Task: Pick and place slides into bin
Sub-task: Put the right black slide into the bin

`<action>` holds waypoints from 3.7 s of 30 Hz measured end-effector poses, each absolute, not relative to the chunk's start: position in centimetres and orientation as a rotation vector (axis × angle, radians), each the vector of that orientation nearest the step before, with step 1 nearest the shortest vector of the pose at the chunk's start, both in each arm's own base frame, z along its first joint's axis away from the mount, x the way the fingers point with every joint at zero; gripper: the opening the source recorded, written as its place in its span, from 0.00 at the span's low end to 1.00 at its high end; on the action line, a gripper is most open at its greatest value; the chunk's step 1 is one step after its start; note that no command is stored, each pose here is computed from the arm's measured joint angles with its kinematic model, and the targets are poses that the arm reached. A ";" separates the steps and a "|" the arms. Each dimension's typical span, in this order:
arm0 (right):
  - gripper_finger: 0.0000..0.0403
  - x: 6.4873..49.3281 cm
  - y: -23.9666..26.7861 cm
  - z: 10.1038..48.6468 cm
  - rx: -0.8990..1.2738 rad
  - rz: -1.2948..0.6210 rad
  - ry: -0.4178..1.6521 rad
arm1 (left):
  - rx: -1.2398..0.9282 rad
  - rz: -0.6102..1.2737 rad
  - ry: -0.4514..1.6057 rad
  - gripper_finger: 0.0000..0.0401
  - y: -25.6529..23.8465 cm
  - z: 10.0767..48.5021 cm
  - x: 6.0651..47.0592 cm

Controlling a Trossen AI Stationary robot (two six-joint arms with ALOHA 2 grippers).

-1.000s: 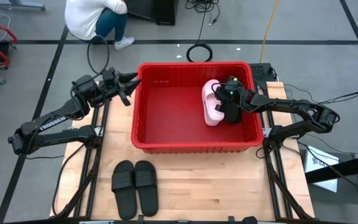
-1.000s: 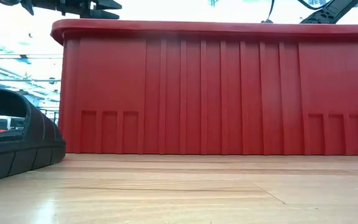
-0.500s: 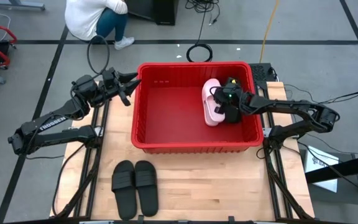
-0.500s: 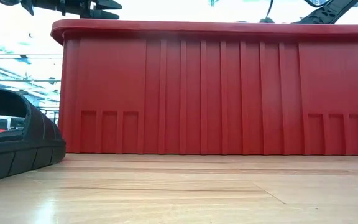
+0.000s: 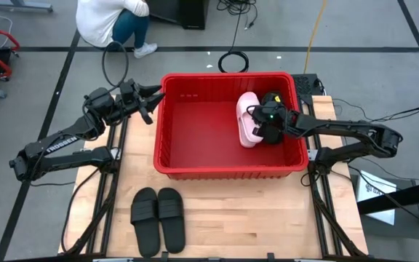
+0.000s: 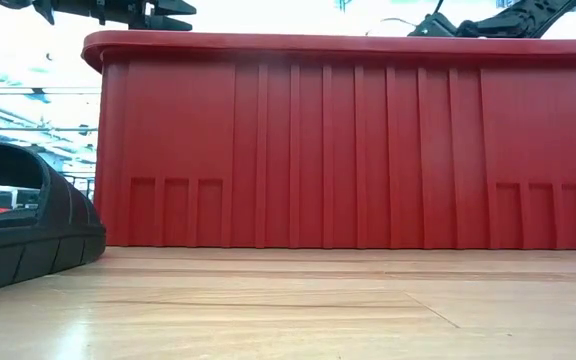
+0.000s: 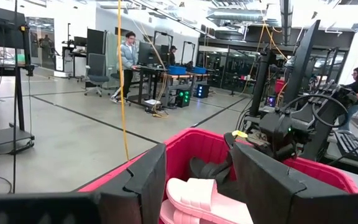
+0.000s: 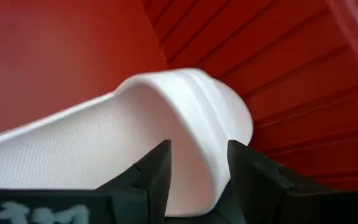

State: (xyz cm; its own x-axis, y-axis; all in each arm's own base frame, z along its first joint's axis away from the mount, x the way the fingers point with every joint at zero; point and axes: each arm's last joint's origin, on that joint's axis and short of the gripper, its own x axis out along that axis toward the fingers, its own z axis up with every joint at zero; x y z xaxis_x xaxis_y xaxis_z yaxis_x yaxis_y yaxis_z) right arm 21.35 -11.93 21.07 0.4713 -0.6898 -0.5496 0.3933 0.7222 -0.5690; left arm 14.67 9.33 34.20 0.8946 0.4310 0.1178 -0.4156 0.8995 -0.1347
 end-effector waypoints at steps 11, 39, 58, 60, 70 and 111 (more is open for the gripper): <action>0.36 21.3 -10.3 22.8 -0.431 -0.650 0.749 | -0.079 0.440 -0.131 0.46 9.3 34.1 14.7; 0.34 22.8 -0.9 27.7 -0.484 -0.362 0.251 | 0.091 0.042 -0.095 0.46 3.5 34.5 14.2; 0.32 22.4 5.2 29.0 -0.460 -0.131 0.058 | 0.116 -0.349 -0.082 0.46 -2.6 34.2 14.6; 0.32 22.4 5.4 29.0 -0.441 -0.123 0.055 | 0.118 -0.388 -0.069 0.46 -3.2 33.9 14.9; 0.32 22.1 6.2 29.2 -0.379 -0.091 0.024 | 0.232 -0.346 0.065 0.46 -7.2 31.4 18.5; 0.31 21.6 7.9 29.9 -0.250 -0.020 -0.060 | 0.486 -0.119 0.465 0.46 -26.4 27.1 22.2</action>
State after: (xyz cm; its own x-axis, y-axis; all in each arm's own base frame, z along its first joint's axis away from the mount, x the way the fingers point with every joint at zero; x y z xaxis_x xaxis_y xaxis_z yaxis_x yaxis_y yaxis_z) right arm 21.58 7.93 29.86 0.9980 -0.0126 0.0617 0.0275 0.9687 -0.2468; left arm 22.20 -26.42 27.09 0.8893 -0.0015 -0.4573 0.2186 0.8797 0.4222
